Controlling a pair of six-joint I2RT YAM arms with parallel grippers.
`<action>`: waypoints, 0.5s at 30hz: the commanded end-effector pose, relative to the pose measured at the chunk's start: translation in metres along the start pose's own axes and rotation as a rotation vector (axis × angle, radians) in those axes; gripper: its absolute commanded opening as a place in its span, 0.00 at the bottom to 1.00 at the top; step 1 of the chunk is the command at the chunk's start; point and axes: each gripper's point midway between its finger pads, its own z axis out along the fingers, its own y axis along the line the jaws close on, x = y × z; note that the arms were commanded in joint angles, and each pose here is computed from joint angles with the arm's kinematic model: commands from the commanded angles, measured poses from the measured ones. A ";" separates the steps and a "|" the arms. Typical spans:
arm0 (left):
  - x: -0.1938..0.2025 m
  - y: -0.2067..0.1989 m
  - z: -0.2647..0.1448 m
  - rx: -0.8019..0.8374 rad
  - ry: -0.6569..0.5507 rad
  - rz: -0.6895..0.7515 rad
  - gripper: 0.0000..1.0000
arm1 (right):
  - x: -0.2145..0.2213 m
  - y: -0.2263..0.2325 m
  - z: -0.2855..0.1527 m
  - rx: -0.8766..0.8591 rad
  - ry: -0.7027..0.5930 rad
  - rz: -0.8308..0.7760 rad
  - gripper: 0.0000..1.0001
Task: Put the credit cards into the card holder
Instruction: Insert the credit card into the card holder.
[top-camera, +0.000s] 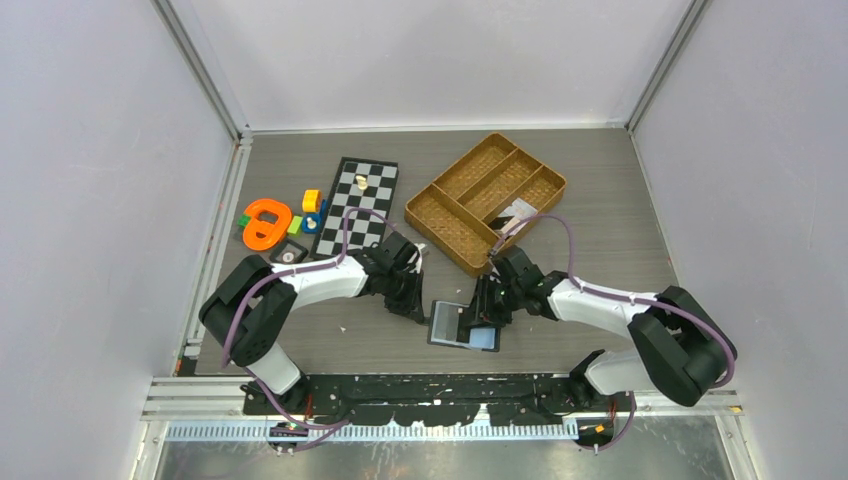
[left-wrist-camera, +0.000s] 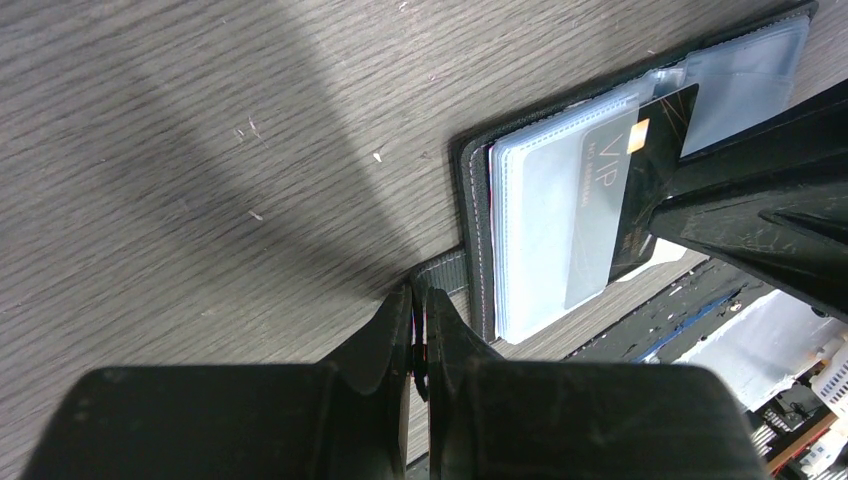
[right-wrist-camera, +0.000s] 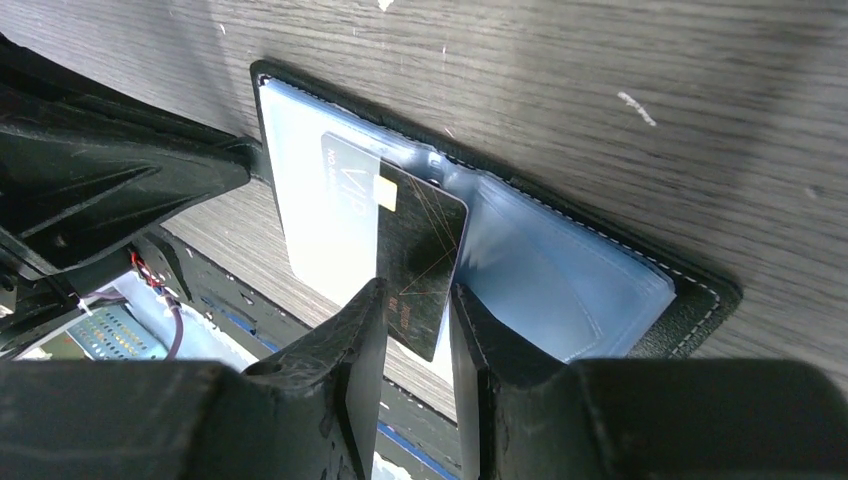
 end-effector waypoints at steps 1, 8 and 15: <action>0.003 -0.004 0.005 0.027 0.008 0.026 0.00 | -0.011 0.014 0.004 -0.015 -0.029 -0.019 0.34; 0.003 -0.006 0.005 0.029 0.008 0.029 0.00 | -0.013 0.027 0.009 -0.036 -0.024 -0.041 0.34; 0.003 -0.006 0.005 0.030 0.011 0.028 0.00 | -0.013 0.041 0.015 -0.055 -0.013 -0.064 0.33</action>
